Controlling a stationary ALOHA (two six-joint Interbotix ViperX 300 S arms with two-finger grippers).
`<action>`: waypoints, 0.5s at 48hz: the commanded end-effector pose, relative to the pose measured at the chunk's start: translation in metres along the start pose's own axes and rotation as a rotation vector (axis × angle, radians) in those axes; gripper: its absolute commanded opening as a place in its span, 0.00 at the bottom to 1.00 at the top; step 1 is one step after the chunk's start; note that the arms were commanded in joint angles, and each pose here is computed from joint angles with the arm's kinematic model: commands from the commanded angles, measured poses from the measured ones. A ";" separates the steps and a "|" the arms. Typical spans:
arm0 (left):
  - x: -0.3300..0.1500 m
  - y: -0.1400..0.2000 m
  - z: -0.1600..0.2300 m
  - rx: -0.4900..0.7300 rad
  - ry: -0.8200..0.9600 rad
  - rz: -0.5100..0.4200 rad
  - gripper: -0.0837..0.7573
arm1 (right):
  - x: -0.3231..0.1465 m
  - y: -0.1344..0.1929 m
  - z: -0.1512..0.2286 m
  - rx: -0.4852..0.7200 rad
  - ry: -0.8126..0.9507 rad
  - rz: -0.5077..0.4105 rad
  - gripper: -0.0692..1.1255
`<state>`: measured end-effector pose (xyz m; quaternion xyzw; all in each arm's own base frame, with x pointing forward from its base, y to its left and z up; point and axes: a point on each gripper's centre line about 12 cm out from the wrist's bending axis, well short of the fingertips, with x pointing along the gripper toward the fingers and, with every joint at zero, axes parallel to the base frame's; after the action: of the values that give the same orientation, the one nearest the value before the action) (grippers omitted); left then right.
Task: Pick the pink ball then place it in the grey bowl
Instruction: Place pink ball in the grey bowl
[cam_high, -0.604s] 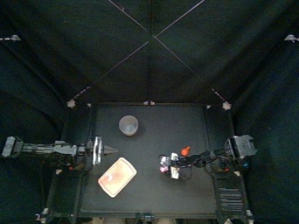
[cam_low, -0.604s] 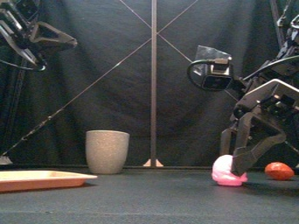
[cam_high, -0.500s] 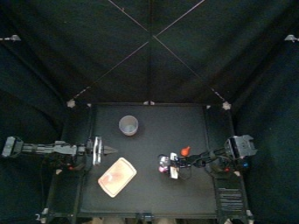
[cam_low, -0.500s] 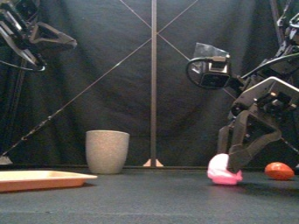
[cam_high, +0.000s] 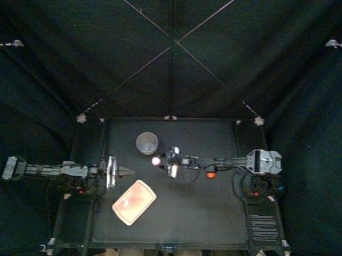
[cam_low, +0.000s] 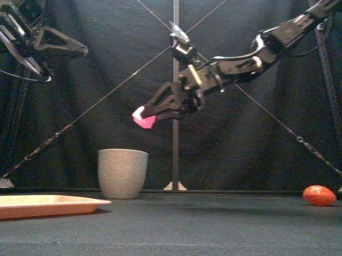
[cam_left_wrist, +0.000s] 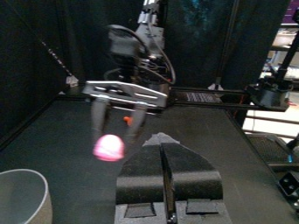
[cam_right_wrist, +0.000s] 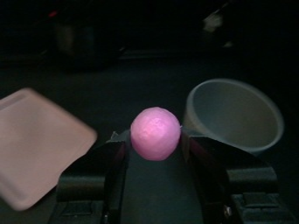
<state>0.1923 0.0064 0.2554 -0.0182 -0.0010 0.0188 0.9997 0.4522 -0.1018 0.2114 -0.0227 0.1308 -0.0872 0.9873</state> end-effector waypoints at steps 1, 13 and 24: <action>0.001 0.001 0.003 -0.010 -0.012 0.004 0.15 | 0.023 -0.040 0.022 0.016 -0.108 -0.077 0.60; 0.001 0.002 -0.001 -0.029 0.008 0.014 0.15 | 0.067 -0.072 0.006 0.064 -0.046 -0.139 0.61; 0.001 0.003 0.000 -0.027 0.003 0.020 0.15 | 0.072 -0.078 -0.002 0.080 0.041 -0.151 0.69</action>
<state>0.1908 0.0084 0.2500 -0.0313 0.0072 0.0261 0.9991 0.5050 -0.1894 0.1765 0.0114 0.1619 -0.1646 0.9729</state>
